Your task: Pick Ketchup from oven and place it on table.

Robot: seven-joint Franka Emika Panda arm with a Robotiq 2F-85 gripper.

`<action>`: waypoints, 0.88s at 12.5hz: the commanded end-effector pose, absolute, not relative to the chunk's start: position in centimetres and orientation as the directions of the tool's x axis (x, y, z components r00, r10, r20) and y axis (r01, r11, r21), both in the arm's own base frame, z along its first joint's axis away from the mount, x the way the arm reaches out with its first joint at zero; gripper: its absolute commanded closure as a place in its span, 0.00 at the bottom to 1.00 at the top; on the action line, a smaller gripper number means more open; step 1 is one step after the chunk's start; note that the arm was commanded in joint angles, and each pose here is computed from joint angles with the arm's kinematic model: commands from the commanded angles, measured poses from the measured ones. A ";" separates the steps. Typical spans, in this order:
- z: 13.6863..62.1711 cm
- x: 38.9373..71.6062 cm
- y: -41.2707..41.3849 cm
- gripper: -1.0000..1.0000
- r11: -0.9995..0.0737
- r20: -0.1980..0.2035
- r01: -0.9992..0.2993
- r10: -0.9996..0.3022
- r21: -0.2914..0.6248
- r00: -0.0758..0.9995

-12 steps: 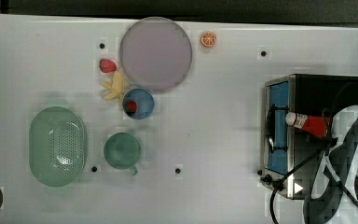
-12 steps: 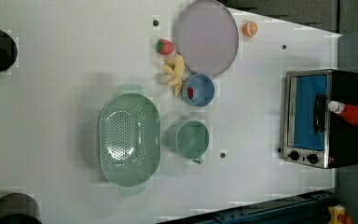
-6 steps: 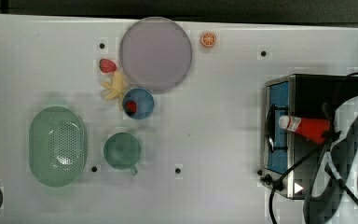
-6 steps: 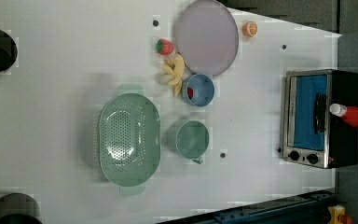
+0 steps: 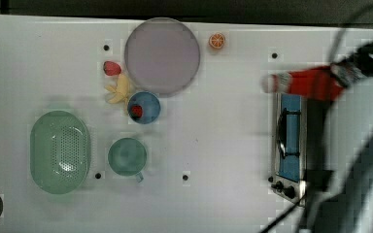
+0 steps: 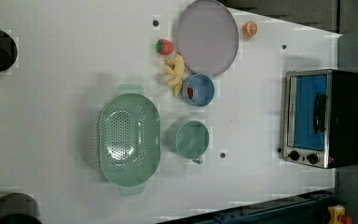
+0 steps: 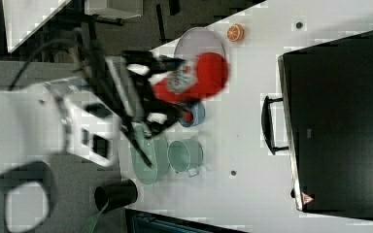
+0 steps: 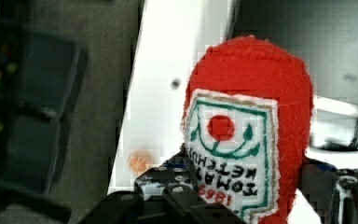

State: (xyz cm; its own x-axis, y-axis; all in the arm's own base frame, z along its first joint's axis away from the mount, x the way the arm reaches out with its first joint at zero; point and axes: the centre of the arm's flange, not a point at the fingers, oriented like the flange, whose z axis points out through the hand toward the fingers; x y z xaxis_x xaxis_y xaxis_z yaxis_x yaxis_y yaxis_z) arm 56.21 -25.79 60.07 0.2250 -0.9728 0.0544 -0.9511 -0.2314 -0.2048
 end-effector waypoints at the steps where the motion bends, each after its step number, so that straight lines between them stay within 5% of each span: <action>1: 55.8 59.8 -16.3 0.37 -0.414 -0.039 -0.904 -0.907 -0.108 0.420; 6: 48.8 60.7 -3.9 0.37 -0.602 -0.115 -0.799 -0.793 -0.005 0.598; 11: 35.2 57.5 -3.1 0.37 -0.626 -0.047 -0.779 -0.780 0.030 0.625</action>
State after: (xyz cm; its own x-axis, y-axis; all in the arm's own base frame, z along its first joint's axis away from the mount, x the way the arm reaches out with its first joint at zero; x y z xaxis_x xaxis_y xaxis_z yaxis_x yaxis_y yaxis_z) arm 59.22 0.45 36.22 0.6302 -0.7719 -0.0836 -0.7716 -0.6346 0.0427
